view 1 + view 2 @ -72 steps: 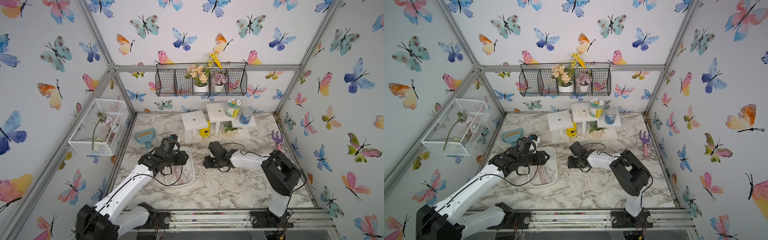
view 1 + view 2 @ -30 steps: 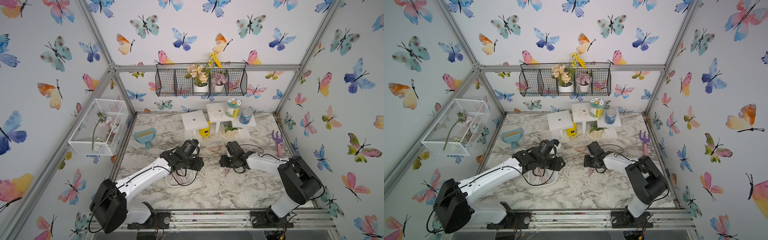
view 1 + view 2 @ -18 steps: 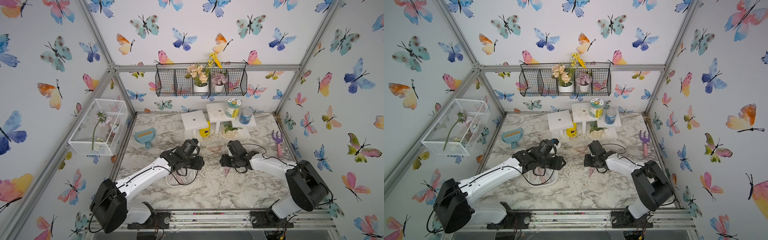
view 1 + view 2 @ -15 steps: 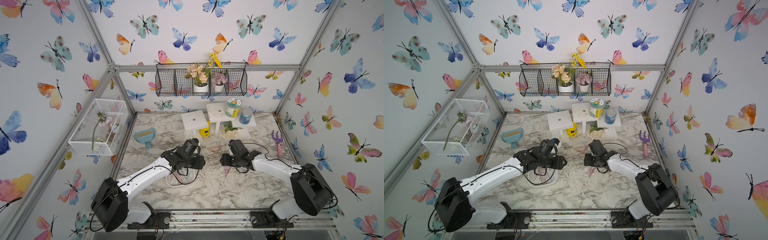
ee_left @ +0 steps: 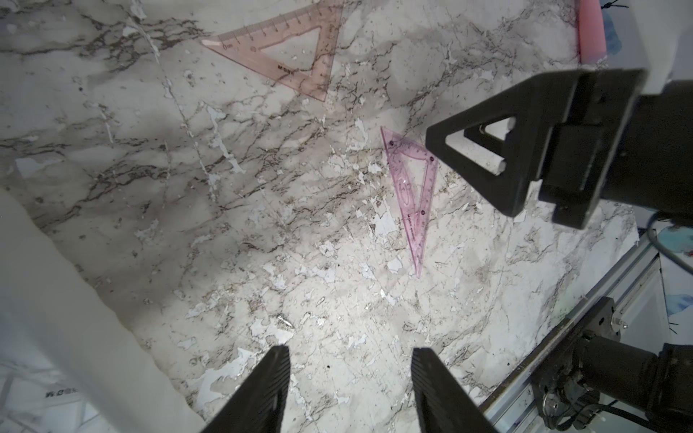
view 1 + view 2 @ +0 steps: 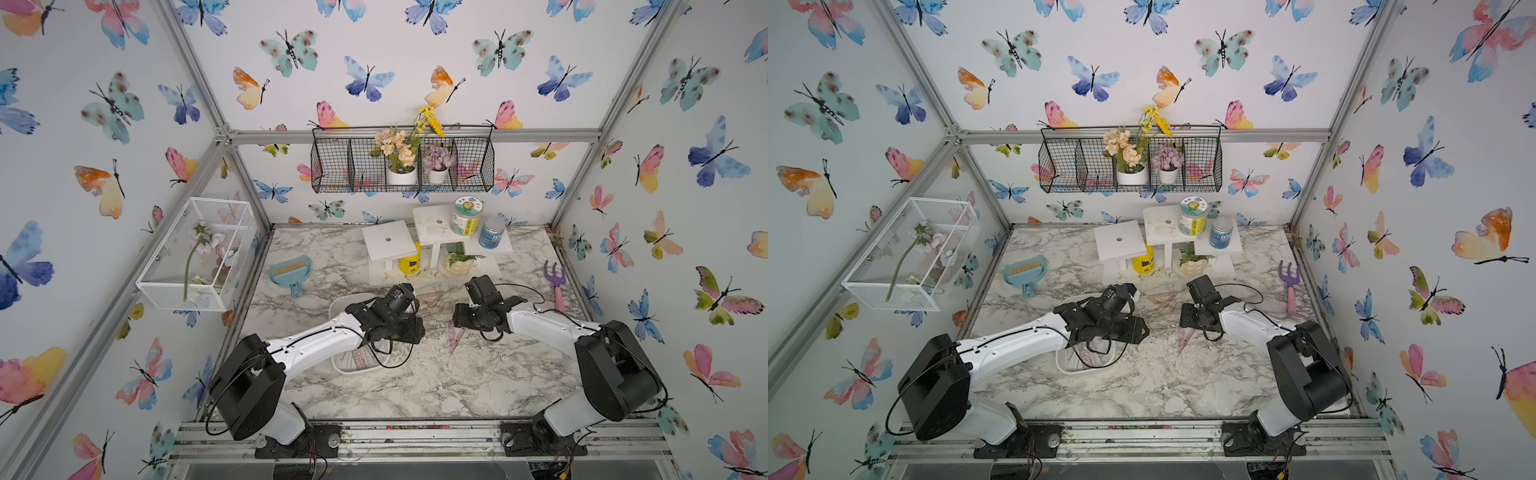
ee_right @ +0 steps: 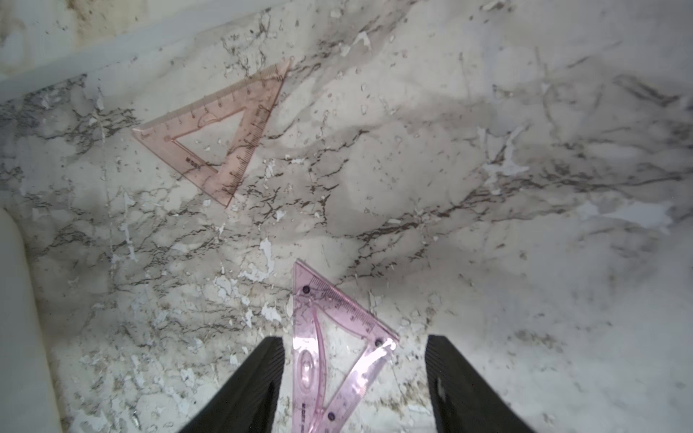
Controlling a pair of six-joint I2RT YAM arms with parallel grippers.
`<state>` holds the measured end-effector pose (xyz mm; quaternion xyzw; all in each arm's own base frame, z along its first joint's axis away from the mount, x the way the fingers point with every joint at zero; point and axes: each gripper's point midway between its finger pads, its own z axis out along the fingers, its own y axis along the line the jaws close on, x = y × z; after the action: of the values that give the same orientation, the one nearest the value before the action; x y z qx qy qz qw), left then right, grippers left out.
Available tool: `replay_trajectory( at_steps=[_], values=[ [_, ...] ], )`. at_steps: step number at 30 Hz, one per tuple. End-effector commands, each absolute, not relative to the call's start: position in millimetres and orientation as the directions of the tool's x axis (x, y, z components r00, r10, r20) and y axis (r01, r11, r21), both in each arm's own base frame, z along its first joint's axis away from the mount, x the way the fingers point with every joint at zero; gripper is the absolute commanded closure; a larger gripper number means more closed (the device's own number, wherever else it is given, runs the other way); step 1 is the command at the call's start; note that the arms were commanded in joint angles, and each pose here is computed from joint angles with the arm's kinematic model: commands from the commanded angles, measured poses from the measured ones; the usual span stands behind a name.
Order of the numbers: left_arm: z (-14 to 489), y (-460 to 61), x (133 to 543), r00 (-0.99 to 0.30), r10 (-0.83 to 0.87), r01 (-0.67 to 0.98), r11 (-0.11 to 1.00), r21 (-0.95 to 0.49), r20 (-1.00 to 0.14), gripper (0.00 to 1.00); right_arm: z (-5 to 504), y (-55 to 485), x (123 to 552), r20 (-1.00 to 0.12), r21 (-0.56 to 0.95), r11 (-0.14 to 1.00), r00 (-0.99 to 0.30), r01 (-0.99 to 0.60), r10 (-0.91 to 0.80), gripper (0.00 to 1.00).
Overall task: Put the scattered rulers into the storage box
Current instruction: Pick up the ruler from the center of the board.
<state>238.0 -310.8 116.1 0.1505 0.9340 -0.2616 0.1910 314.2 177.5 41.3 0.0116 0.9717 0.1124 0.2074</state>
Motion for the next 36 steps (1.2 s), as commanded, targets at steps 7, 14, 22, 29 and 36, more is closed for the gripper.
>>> replay_trajectory(
  at_steps=[7, 14, 22, 29, 36],
  values=[
    [121, -307, 234, -0.881, 0.168, 0.378, 0.813, -0.444, -0.442, 0.43, 31, 201, 320, -0.372, 0.301, 0.952, -0.926, -0.064, 0.055, 0.36],
    [122, -309, 236, -0.879, 0.17, 0.381, 0.811, -0.444, -0.445, 0.43, 20, 202, 311, -0.34, 0.329, 0.943, -0.938, -0.053, 0.066, 0.37],
    [121, -310, 237, -0.879, 0.174, 0.383, 0.812, -0.441, -0.443, 0.43, 17, 202, 297, -0.319, 0.368, 0.929, -0.944, -0.036, 0.09, 0.38],
    [121, -310, 238, -0.878, 0.172, 0.382, 0.813, -0.439, -0.446, 0.43, 18, 202, 281, -0.308, 0.39, 0.92, -0.945, -0.025, 0.105, 0.38],
    [115, -315, 239, -0.882, 0.181, 0.383, 0.813, -0.439, -0.436, 0.43, 22, 197, 273, -0.313, 0.404, 0.915, -0.942, -0.016, 0.122, 0.38]
  ],
)
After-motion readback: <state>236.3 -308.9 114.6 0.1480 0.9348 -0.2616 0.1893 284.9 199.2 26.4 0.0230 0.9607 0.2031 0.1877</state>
